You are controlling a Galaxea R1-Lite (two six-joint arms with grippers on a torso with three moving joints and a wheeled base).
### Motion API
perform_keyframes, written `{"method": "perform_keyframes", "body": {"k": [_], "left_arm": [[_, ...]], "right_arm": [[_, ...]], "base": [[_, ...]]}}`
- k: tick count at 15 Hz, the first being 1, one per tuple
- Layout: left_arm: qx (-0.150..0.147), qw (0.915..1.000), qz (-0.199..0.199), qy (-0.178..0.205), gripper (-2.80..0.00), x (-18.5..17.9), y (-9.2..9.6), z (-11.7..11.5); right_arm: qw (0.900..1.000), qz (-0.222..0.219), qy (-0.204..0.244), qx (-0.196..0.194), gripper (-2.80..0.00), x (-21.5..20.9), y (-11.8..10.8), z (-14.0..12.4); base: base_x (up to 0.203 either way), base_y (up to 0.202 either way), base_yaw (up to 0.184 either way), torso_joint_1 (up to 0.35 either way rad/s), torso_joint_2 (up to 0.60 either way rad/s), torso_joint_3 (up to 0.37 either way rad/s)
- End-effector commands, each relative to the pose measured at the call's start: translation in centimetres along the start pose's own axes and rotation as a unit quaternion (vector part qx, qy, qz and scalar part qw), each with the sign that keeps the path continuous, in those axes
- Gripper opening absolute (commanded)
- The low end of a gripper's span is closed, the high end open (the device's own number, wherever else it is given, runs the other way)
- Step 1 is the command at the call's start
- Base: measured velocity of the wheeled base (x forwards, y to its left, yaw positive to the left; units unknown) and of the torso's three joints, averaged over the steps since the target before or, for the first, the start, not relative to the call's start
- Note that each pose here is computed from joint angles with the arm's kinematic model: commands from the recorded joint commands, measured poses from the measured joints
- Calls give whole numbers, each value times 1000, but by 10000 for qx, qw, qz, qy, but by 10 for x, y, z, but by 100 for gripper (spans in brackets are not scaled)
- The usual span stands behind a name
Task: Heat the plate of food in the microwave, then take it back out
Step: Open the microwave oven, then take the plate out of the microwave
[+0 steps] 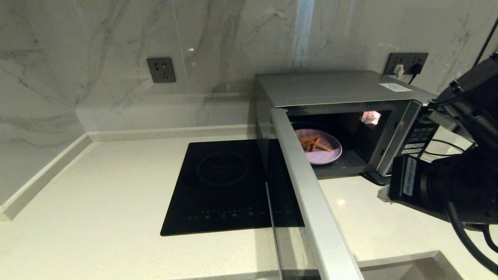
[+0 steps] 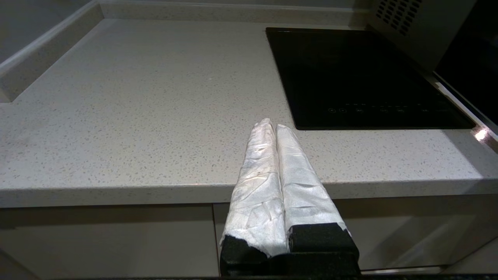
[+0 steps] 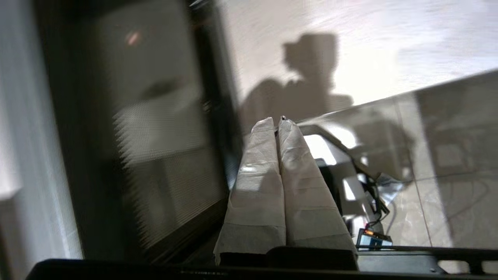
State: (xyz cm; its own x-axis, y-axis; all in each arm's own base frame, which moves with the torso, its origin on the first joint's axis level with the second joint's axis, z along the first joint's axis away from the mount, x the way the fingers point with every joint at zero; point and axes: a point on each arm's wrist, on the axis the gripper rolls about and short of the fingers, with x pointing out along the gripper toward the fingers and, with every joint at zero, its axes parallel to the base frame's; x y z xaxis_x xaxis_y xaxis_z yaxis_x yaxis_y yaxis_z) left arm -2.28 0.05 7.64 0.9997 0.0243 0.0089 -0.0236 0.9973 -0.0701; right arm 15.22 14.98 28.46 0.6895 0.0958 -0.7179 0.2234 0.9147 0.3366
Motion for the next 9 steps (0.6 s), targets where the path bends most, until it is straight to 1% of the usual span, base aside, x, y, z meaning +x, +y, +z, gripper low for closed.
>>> {"method": "perform_keyframes", "body": {"k": [1,3,5,7,9], "left_arm": [[-3,10000,2,6,-280,0,0,0],[-6,10000,2,6,-280,0,0,0],[-10,10000,2,6,-280,0,0,0],[-3,10000,2,6,-280,0,0,0],[-3,10000,2,6,-280,0,0,0]], "right_arm": [[9984,-293,-249,420,-280,-3,-25,11],[9957,-469,-342,717,-280,-5,-42,14],[9942,-651,-297,806,-280,1,-59,4],[9934,-670,-344,861,-280,5,-82,-12],[9909,-604,-538,1074,-280,-3,-103,-20]], "base": [[0,0,0,0,0,0],[0,0,0,0,0,0],[0,0,0,0,0,0],[0,0,0,0,0,0],[0,0,0,0,0,0]]}}
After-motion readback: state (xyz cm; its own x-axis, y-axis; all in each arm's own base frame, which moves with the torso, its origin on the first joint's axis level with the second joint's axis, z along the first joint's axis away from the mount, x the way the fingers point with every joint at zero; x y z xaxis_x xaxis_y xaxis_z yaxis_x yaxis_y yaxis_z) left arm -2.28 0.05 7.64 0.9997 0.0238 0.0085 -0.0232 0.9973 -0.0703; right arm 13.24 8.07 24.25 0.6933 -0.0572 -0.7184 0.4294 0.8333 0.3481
